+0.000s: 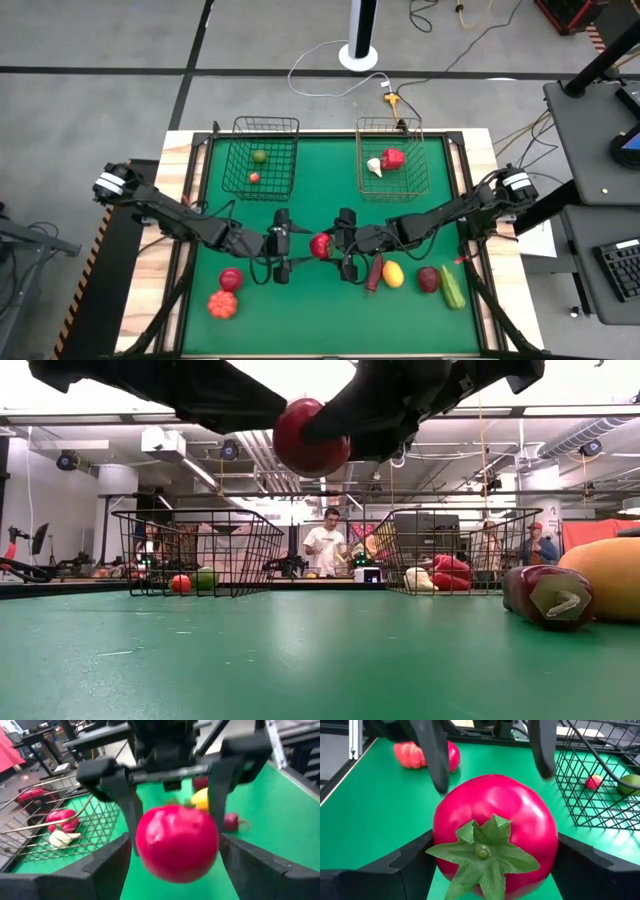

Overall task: Sort produce into baskets
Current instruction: Put the right tomato into the black wire basket, then put the chili pepper into the gold wire basket

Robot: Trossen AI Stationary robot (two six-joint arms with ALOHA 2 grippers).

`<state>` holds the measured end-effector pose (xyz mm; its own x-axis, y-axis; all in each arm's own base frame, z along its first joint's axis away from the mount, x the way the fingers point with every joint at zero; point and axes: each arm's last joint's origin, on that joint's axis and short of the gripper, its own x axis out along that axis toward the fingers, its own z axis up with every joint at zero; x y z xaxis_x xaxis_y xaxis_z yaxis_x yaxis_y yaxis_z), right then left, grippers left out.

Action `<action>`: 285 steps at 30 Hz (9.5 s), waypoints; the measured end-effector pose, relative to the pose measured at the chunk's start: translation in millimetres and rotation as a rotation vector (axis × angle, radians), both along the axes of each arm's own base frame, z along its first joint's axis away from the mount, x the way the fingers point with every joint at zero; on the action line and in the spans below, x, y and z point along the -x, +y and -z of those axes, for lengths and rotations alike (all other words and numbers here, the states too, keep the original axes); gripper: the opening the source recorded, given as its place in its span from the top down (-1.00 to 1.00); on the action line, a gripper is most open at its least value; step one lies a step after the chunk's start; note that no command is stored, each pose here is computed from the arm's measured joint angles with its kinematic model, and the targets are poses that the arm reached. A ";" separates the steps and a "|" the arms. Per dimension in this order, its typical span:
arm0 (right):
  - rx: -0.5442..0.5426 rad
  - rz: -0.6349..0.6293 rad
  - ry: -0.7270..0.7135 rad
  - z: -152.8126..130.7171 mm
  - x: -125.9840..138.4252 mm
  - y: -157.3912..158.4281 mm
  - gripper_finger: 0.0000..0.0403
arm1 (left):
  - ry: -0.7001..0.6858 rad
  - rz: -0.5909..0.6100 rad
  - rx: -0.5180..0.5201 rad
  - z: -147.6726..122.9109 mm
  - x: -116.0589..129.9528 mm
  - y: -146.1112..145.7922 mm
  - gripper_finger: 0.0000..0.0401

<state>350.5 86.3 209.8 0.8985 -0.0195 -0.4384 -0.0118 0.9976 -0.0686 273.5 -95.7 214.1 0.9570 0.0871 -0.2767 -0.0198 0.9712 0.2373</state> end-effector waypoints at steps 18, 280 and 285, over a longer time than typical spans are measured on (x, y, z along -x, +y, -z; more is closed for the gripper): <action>-0.019 -0.035 0.034 3.1 1.3 0.8 -0.58 | 0.041 0.055 -0.030 8.7 -21.9 0.0 -0.18; -0.019 0.029 0.298 -24.1 -13.9 -40.0 -0.81 | 0.583 -0.632 0.345 4.0 50.5 332.6 -0.74; -0.046 0.050 0.310 -33.2 -5.6 -41.0 -0.81 | 0.521 -0.637 0.354 -22.0 55.8 317.7 -0.74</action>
